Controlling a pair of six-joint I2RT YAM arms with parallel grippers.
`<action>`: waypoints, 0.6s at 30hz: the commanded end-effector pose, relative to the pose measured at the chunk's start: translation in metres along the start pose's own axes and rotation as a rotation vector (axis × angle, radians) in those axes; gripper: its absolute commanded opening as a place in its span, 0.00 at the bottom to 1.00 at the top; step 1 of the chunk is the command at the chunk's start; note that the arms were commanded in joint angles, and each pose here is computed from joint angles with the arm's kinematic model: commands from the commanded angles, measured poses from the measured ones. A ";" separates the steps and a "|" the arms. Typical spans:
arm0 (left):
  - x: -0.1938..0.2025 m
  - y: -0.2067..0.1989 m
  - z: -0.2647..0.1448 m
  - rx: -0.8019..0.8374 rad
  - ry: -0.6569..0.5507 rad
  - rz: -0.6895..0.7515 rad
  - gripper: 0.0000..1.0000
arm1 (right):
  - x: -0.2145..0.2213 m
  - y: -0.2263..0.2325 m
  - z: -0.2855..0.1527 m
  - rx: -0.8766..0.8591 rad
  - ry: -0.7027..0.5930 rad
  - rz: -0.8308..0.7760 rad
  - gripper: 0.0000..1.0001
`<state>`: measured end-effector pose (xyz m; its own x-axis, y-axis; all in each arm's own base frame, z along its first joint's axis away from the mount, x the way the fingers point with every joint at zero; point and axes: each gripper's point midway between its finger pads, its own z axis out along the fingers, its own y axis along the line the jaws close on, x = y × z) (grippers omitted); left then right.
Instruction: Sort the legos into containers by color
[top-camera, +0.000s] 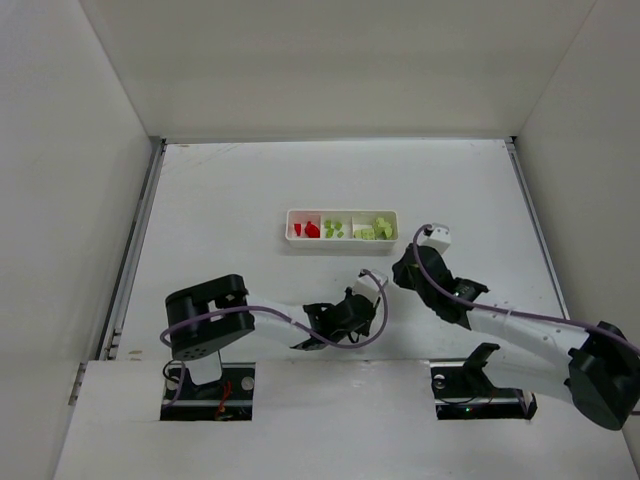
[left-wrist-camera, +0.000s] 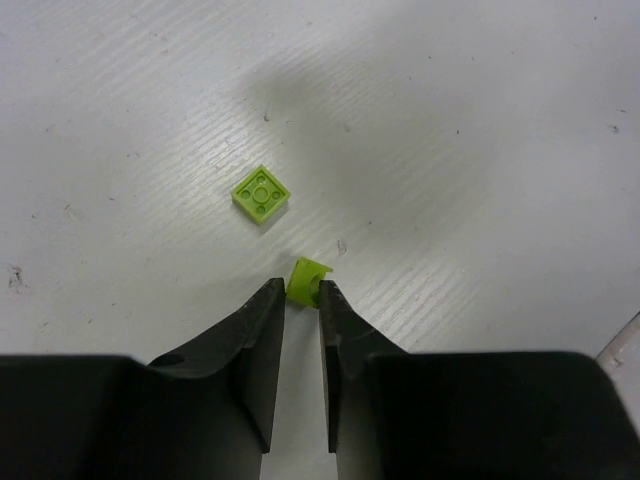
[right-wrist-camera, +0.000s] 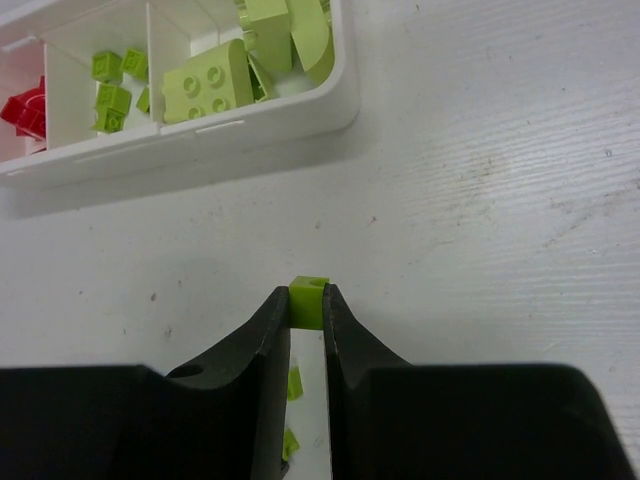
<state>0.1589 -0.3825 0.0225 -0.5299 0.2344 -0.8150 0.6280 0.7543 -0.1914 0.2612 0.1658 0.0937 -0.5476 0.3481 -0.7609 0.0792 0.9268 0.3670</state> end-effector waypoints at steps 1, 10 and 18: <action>-0.020 0.004 -0.008 -0.024 -0.058 -0.015 0.15 | -0.026 0.030 0.004 -0.079 -0.050 0.028 0.18; -0.051 0.059 -0.050 -0.144 -0.184 -0.163 0.14 | -0.059 0.105 0.031 -0.215 -0.077 0.027 0.18; -0.072 0.103 -0.084 -0.204 -0.273 -0.344 0.15 | -0.056 0.147 0.089 -0.236 -0.020 -0.017 0.19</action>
<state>0.2095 -0.2859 0.1009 -0.4997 -0.1265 -0.8569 0.3682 0.8645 -0.3423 0.3542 0.2780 0.1260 -0.5655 0.3238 -0.7585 -0.0832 0.8926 0.4431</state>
